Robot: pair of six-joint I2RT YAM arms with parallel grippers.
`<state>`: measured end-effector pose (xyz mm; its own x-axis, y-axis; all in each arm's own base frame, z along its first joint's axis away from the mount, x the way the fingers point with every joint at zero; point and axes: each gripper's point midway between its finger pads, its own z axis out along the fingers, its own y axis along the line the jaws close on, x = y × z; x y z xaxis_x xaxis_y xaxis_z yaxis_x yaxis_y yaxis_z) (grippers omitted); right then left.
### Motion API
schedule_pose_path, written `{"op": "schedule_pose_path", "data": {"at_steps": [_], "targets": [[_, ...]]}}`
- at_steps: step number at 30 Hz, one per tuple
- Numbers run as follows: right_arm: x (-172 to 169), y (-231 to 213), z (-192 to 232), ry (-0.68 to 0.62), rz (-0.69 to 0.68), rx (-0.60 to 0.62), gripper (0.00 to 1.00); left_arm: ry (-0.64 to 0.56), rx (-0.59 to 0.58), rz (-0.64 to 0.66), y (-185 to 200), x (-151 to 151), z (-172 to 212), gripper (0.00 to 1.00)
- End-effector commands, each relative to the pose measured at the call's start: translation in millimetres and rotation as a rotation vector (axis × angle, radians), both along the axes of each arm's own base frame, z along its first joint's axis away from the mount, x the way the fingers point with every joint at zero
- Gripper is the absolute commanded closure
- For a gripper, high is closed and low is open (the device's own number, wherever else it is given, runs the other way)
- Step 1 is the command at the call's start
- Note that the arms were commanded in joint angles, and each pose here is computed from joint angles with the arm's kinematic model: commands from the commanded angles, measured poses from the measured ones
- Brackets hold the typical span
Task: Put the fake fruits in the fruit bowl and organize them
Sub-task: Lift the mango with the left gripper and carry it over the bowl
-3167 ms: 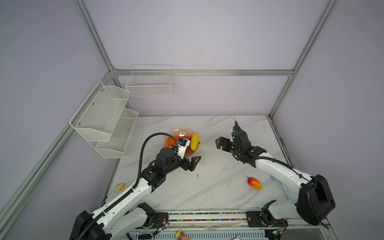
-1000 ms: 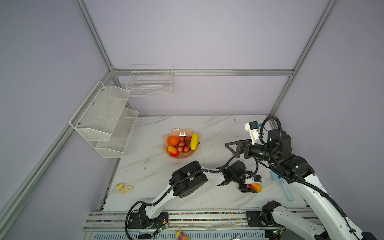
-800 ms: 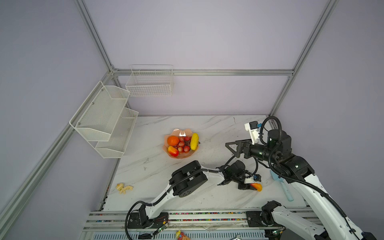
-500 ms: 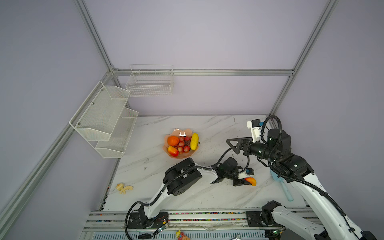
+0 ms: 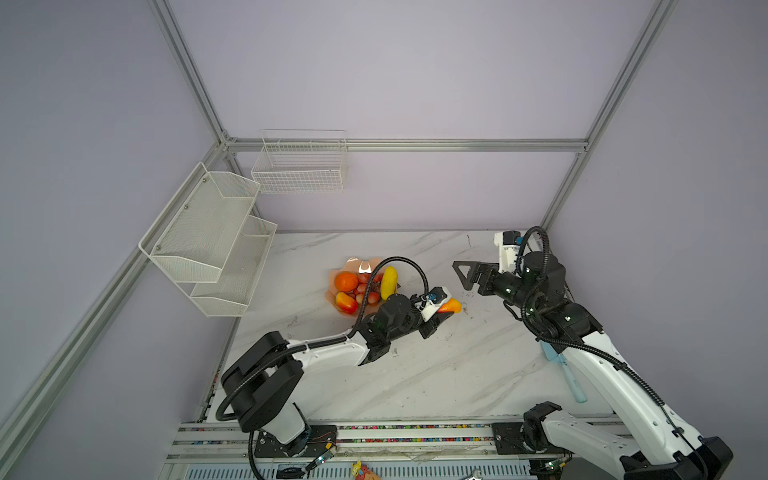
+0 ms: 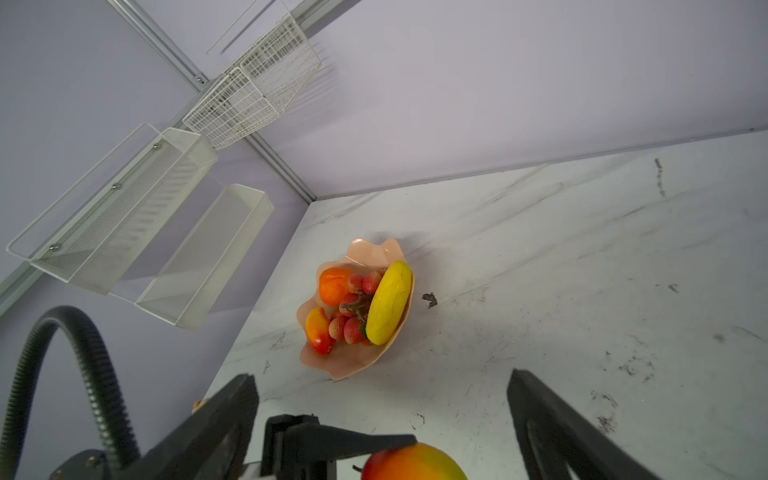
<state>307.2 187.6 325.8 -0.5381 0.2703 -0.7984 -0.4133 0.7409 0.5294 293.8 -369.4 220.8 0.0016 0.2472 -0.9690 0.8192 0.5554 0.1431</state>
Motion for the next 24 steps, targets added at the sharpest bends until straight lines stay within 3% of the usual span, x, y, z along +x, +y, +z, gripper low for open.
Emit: {"op": "schedule_pose_path", "data": {"at_steps": [1,5,13,24], "targets": [[-9.6,23.8,-23.7,0.017,0.156,0.033,0.03,-0.007,0.079,0.234,59.6,12.4,2.0,0.71],[-17.8,46.0,-65.3,0.114,0.273,0.037,0.03,0.016,0.131,0.387,112.9,20.6,1.2,0.71],[-28.5,98.4,-86.4,0.133,0.383,0.022,0.03,0.113,0.207,0.604,189.9,39.3,-23.2,0.71],[-27.2,108.5,-92.8,0.146,0.387,0.023,0.03,0.259,0.243,0.663,217.9,67.0,-67.5,0.71]]}}
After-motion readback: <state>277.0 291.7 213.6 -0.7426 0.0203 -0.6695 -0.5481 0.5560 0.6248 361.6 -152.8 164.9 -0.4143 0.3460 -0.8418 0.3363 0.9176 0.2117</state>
